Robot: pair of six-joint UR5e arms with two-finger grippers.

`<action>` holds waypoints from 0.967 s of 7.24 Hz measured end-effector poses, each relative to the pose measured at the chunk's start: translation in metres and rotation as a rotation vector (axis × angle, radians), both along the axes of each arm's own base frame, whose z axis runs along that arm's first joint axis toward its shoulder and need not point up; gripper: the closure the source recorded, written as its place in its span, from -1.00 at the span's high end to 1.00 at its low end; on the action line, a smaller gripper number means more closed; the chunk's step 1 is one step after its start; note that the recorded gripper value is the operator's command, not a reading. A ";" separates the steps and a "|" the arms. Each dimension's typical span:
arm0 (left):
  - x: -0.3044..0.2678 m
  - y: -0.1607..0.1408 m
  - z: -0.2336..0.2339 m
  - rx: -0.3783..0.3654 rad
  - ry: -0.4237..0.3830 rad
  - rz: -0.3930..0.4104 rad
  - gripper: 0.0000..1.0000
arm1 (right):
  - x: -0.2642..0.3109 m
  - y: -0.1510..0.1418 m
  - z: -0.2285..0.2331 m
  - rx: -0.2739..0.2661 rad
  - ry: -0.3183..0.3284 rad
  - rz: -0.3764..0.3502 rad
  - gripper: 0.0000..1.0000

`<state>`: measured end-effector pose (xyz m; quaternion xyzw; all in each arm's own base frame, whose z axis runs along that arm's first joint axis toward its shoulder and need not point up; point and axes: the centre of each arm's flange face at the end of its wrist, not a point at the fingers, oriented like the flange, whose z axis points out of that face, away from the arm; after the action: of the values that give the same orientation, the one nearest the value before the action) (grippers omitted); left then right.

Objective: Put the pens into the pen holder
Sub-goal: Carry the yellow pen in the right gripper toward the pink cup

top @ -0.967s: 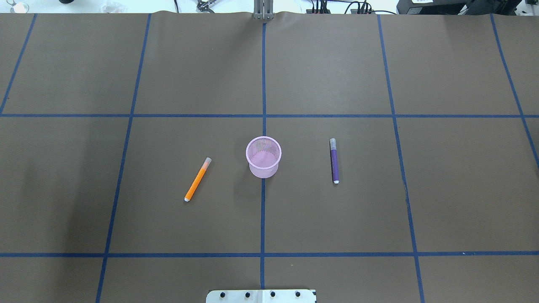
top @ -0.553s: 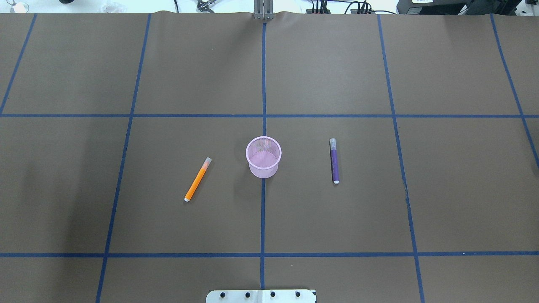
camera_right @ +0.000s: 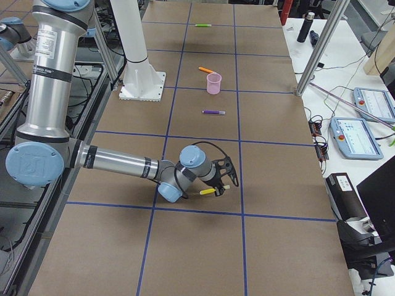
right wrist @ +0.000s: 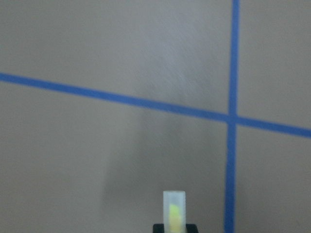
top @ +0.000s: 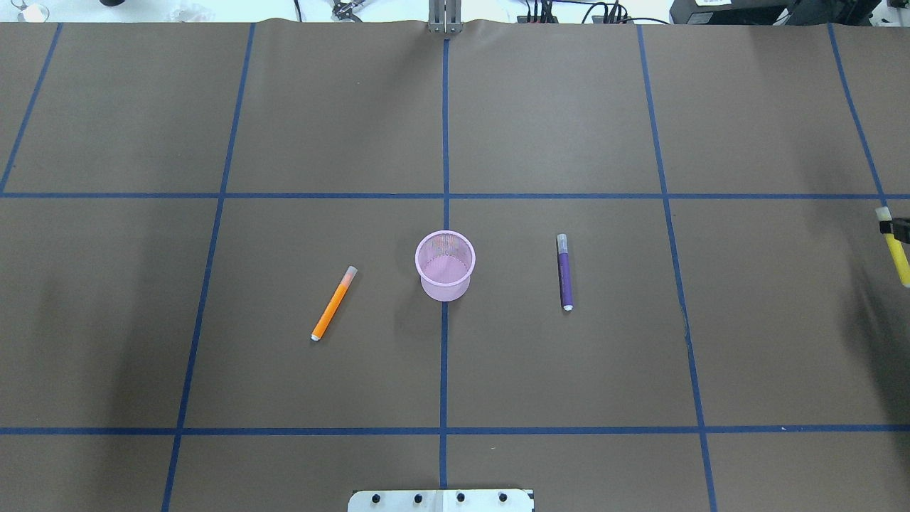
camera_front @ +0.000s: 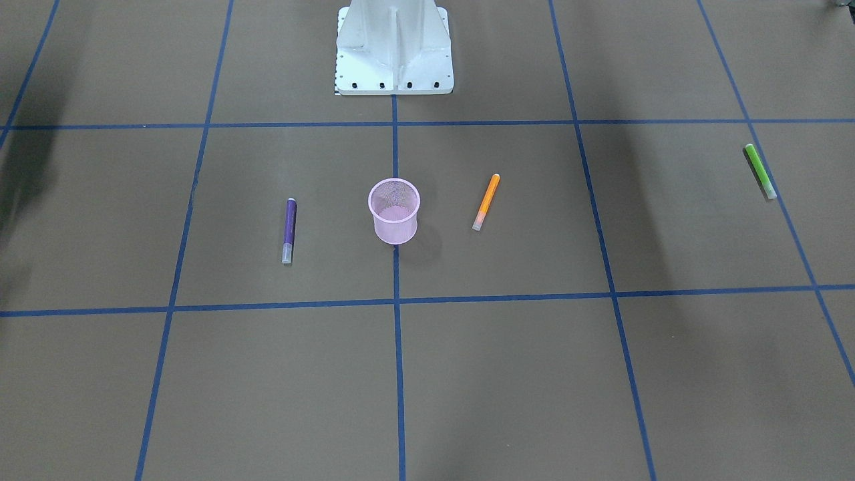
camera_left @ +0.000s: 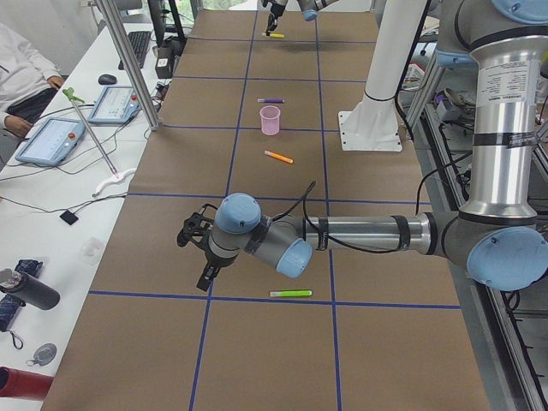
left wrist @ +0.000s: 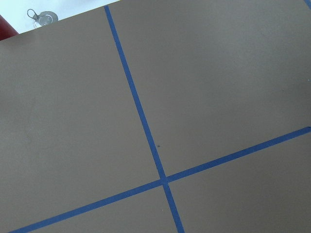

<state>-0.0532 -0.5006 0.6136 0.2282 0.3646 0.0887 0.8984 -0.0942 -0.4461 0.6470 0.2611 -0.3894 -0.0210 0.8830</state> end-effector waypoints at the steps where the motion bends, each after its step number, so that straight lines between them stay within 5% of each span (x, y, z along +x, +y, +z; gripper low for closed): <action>1: 0.000 -0.001 -0.003 0.020 0.000 0.000 1.00 | -0.015 -0.034 -0.044 0.084 -0.038 -0.003 -1.00; 4: 0.023 -0.011 -0.024 0.112 0.006 0.044 1.00 | -0.081 -0.100 -0.167 0.278 -0.157 -0.082 -1.00; 7: 0.080 -0.030 -0.055 0.198 0.028 0.138 1.00 | -0.170 -0.102 -0.295 0.359 -0.340 -0.132 -1.00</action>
<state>0.0271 -0.5307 0.5583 0.2914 0.3812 0.1827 0.8581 -0.2641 -0.5482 0.3520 0.3877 -0.5385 -0.1031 0.7410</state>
